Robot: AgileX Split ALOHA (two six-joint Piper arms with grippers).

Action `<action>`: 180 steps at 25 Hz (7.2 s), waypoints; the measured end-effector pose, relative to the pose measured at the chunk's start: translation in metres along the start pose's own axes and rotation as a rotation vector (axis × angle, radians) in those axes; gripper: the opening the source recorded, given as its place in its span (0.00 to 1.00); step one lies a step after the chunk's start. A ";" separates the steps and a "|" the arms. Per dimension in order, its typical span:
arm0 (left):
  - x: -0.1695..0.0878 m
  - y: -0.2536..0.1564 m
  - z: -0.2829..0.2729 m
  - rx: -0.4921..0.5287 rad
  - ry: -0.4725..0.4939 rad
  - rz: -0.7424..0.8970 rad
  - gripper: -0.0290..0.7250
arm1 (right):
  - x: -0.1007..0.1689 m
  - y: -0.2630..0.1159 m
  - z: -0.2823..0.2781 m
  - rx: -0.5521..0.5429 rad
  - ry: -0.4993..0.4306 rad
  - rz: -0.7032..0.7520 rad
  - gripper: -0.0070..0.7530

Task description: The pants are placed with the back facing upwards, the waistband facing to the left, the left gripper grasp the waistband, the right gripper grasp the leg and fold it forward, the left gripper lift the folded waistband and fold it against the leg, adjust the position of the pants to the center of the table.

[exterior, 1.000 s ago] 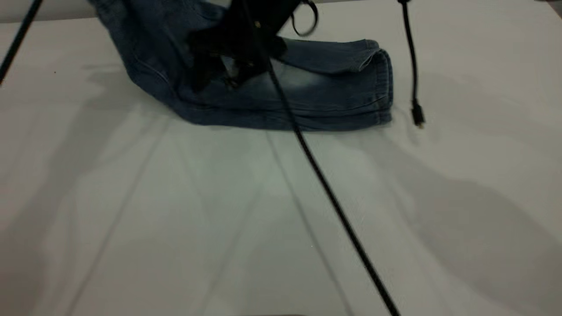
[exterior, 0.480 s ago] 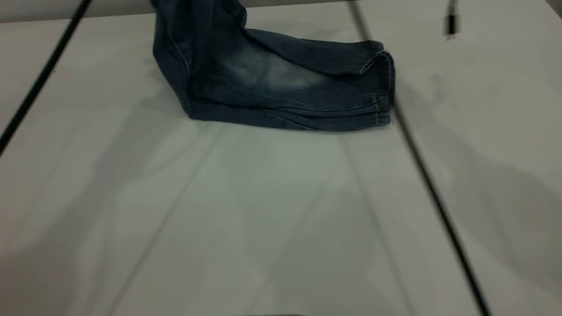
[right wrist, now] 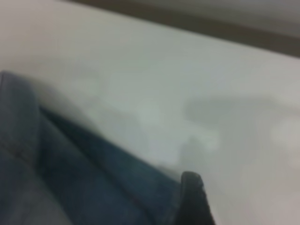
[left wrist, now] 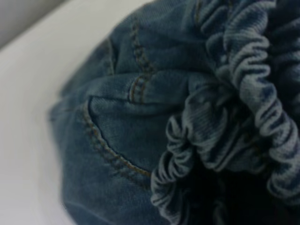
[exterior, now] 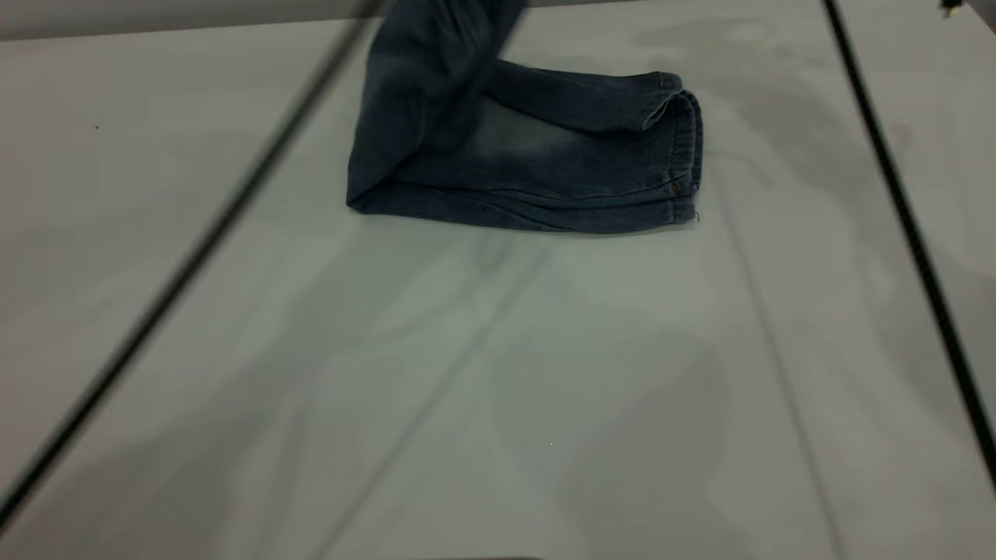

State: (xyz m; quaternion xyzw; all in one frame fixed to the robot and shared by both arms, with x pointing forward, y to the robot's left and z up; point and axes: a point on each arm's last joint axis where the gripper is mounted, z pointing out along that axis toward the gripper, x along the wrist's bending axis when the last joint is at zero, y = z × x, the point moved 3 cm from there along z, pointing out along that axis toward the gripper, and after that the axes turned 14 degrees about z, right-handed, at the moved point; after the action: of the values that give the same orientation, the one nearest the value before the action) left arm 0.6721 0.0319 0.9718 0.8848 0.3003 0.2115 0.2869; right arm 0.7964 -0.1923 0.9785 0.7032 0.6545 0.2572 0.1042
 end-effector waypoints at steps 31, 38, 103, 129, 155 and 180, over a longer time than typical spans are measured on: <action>-0.034 -0.009 0.020 0.286 0.017 0.407 0.71 | -0.002 0.023 -0.083 -0.102 0.023 -0.008 0.58; -0.037 -0.029 0.066 0.293 0.015 0.663 0.71 | -0.005 0.013 -0.073 -0.035 0.012 0.002 0.58; -0.006 0.057 -0.175 0.145 0.124 0.108 0.71 | 0.008 -0.105 -0.375 -0.263 0.094 -0.025 0.58; -0.072 -0.159 -0.367 0.031 0.062 0.006 0.71 | -0.057 -0.395 -0.406 -0.411 0.146 -0.051 0.58; -0.113 -0.286 -0.337 0.000 0.031 -0.005 0.71 | -0.077 -0.436 -0.323 -0.393 0.127 -0.108 0.58; -0.112 -0.291 -0.346 -0.055 0.133 -0.160 0.71 | -0.073 -0.437 -0.323 -0.390 0.157 -0.161 0.58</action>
State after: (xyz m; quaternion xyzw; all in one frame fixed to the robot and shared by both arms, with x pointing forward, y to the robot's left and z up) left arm 0.2814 0.2811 1.0222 0.8336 0.3825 0.2544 0.3066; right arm 0.2557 -0.2714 1.0241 0.5929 0.6526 0.4238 0.2072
